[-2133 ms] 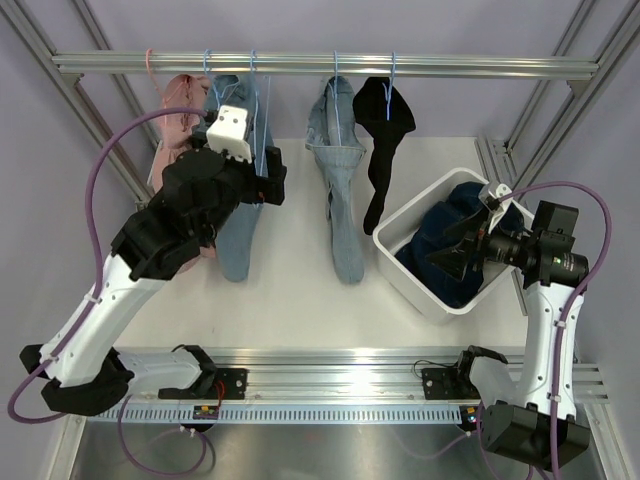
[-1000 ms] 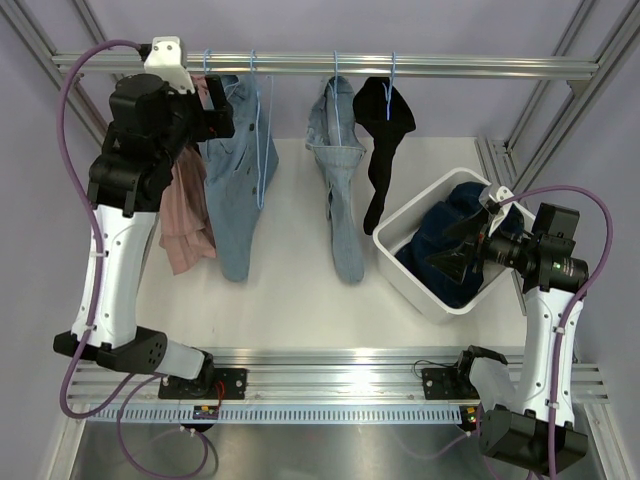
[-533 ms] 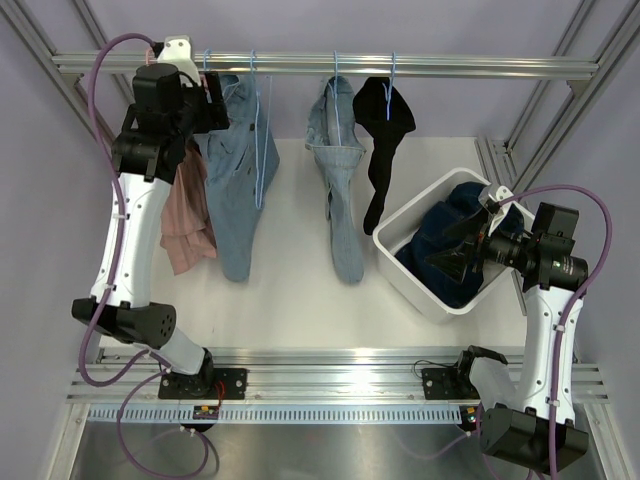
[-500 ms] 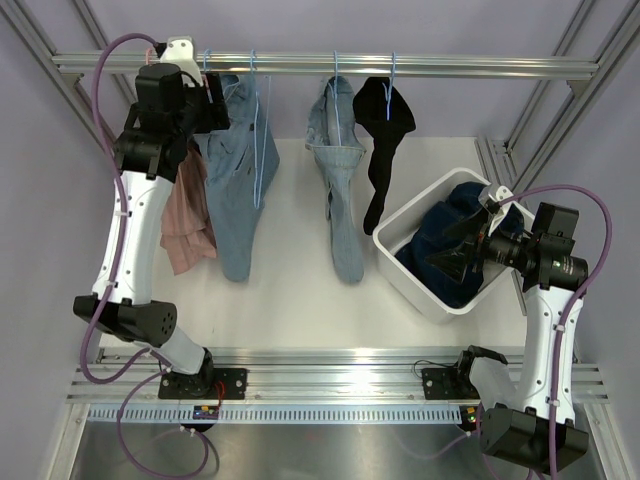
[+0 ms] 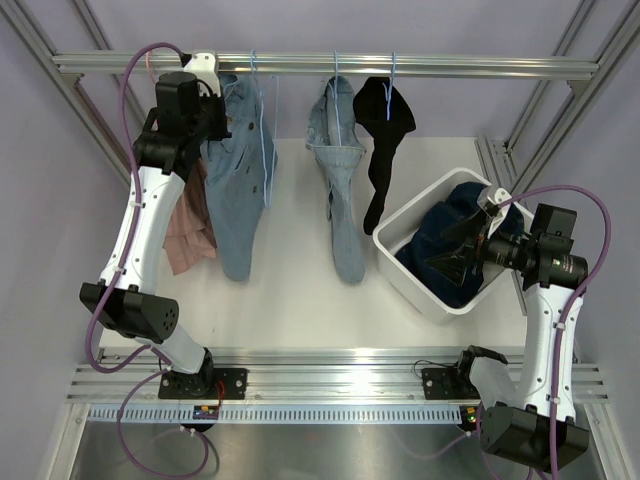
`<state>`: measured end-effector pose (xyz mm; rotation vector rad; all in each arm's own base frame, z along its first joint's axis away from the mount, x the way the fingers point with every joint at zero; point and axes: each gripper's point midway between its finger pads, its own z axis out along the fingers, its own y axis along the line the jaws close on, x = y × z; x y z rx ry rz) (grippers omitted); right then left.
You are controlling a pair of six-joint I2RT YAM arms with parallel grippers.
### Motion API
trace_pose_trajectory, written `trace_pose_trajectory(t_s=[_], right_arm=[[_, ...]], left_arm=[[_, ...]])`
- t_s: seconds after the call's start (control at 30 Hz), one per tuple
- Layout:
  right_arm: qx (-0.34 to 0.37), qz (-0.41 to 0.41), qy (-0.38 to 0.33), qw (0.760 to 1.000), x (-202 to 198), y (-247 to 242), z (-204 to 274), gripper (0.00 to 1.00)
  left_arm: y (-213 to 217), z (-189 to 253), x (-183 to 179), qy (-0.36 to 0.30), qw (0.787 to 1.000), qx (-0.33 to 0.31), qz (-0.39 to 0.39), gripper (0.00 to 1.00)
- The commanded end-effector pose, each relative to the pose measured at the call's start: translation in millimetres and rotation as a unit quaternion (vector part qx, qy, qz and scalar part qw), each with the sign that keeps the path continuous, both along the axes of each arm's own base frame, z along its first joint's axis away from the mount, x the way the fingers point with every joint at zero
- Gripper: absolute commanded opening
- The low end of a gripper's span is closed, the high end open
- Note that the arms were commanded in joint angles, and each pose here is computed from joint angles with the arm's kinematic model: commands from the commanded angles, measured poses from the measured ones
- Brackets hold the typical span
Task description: Remove the skirt from the hanger
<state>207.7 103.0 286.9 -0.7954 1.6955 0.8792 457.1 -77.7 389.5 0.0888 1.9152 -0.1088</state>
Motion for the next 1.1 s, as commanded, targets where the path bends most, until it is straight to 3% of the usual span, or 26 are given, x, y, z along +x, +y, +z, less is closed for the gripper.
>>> trace_pose_trajectory(t_s=[0.0,0.27,0.5,0.73,0.77,0.8,0.9,1.07], right_arm=[[0.005,0.025,-0.018,1.000,-7,5,4,0.99],[-0.015,0.063,-0.046,0.997,-14,7,29,1.00],[-0.011,0.084,-0.050,0.995,-16,9,46,0.99],[-0.032,0.085,-0.040,0.995,-9,20,58,1.00],[-0.025,0.073,-0.011,0.997,-13,25,59,1.00],[-0.040,0.066,-0.046,0.996,-2,27,66,0.99],[-0.060,0.044,-0.060,0.995,5,38,73,1.00],[-0.066,0.083,-0.043,0.993,4,72,89,0.99]], left_arm=[[-5,47,-1,-0.085,0.996,-0.010,-0.023,0.00],[-2,106,-29,-0.166,0.985,-0.031,-0.023,0.00],[-13,129,-60,-0.188,0.978,-0.060,-0.062,0.00],[-13,108,-88,-0.163,0.982,-0.071,-0.072,0.00],[-12,104,-92,-0.158,0.982,-0.071,-0.071,0.00],[-12,91,-94,-0.145,0.984,-0.070,-0.071,0.00],[-9,78,-116,-0.135,0.986,-0.073,-0.072,0.00],[-15,63,-164,-0.131,0.981,-0.091,-0.109,0.00]])
